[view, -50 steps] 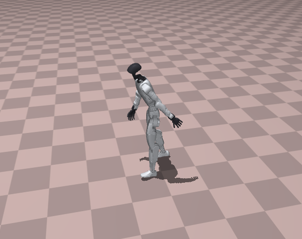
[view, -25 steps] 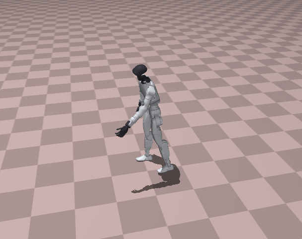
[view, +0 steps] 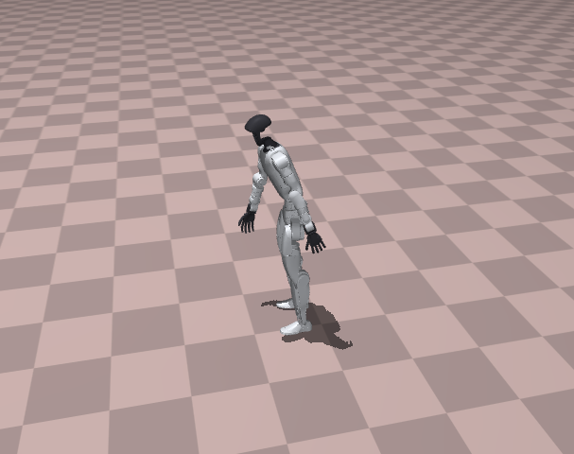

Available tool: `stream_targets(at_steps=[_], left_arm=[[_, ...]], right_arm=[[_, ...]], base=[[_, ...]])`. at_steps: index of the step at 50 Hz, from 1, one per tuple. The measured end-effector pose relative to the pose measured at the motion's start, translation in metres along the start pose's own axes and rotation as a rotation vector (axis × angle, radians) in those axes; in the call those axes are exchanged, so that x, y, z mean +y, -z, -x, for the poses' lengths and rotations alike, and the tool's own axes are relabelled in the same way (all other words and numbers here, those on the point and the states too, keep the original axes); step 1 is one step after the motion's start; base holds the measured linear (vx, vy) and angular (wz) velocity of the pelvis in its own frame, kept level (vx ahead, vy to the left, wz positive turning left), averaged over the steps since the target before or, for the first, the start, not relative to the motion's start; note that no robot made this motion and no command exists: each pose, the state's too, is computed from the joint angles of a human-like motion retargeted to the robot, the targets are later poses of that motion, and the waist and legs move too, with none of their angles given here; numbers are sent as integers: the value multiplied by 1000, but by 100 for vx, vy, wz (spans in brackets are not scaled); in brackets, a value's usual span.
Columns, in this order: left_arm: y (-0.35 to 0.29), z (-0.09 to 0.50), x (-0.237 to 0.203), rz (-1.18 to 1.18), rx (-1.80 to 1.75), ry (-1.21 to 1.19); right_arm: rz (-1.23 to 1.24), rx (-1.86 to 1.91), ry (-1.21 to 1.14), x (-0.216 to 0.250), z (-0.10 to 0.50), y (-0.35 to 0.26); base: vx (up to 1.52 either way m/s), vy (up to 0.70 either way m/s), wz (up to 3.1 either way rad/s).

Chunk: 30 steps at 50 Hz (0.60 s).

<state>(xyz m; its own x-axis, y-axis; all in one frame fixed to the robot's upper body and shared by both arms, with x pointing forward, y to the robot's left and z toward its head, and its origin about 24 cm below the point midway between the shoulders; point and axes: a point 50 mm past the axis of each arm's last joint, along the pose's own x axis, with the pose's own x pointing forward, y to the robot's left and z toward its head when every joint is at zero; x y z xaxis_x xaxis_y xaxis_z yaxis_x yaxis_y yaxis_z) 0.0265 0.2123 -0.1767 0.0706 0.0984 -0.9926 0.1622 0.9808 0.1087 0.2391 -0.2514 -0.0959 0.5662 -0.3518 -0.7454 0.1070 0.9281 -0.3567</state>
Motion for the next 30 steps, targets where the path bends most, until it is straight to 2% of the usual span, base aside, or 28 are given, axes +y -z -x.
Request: stream_targets(at_steps=[4, 7, 11, 13, 14, 17, 19, 22, 26, 30], left_arm=[[83, 12, -4, -102, 249, 91], [120, 22, 0, 15, 319, 91], [126, 25, 15, 234, 314, -26], [115, 23, 25, 266, 297, -89], [103, 20, 32, 285, 274, -119], [57, 13, 52, 140, 200, -179], [8, 11, 67, 36, 104, -226], [-89, 22, 86, 9, -141, -287], [-229, 75, 85, 82, -572, -295], [-343, 169, 62, 54, -998, -287]], right_arm=[[-49, -228, -63, 20, 6, -50], [-16, -305, -95, 29, 10, -60], [-4, -326, -129, 41, 14, -60], [-16, -284, -142, 50, 14, -46], [-17, -262, -143, 55, 15, -39], [-28, -150, -180, 69, 18, 3], [-15, -67, -208, 75, 22, 35], [49, 62, -231, 78, 30, 83], [157, 236, -298, 77, 46, 140], [254, 342, -407, 77, 59, 171]], base=[[49, 2, -53], [56, 7, -67], [56, 11, -70], [55, 14, -30], [51, 16, -11], [47, 16, 24], [38, 14, 47], [32, 10, 90], [29, 5, 159], [25, -1, 130]])
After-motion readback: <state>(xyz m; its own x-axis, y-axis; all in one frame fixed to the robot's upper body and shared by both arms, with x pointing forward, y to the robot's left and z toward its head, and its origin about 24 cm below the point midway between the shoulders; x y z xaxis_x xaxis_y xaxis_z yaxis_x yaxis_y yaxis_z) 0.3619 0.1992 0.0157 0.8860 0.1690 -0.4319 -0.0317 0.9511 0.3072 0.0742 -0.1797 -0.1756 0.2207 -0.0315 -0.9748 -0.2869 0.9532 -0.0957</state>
